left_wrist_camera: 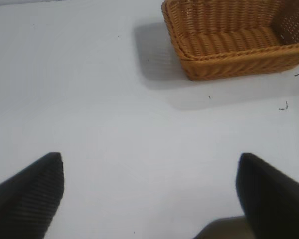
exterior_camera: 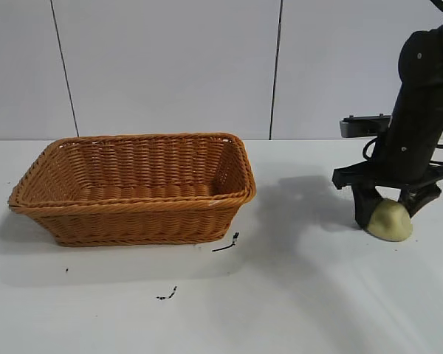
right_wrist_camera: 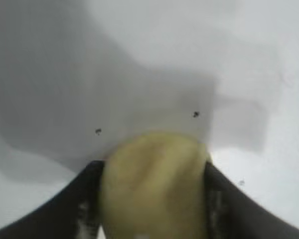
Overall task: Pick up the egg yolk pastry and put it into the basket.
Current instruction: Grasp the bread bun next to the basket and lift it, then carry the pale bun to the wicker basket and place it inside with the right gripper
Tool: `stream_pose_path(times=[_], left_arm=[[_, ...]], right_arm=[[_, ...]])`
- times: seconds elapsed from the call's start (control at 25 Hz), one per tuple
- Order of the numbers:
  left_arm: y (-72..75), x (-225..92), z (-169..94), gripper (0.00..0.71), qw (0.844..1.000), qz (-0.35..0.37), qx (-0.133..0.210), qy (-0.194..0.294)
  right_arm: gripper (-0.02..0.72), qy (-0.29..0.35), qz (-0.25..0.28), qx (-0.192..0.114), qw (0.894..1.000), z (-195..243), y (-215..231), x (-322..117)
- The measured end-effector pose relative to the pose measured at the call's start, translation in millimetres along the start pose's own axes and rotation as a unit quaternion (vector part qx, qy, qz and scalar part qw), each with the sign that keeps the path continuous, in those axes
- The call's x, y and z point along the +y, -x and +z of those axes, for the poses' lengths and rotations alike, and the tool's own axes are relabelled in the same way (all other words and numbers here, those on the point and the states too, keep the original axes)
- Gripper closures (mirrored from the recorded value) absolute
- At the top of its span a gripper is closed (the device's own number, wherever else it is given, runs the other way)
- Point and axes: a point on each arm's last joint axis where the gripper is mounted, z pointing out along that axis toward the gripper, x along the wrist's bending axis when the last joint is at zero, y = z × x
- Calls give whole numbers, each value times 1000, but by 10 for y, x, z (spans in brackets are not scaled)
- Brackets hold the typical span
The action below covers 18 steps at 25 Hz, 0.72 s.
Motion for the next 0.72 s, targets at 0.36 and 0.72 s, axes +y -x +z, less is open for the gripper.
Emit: stream_pose_path(times=[0.36, 0.72], left_arm=[[0, 0, 0, 14, 1000, 0, 0, 0], [0, 0, 0, 14, 1000, 0, 0, 0]], right_arm=[[602, 43, -5, 0, 999, -566, -2, 188], [605, 136, -11, 2, 991, -1705, -35, 568]])
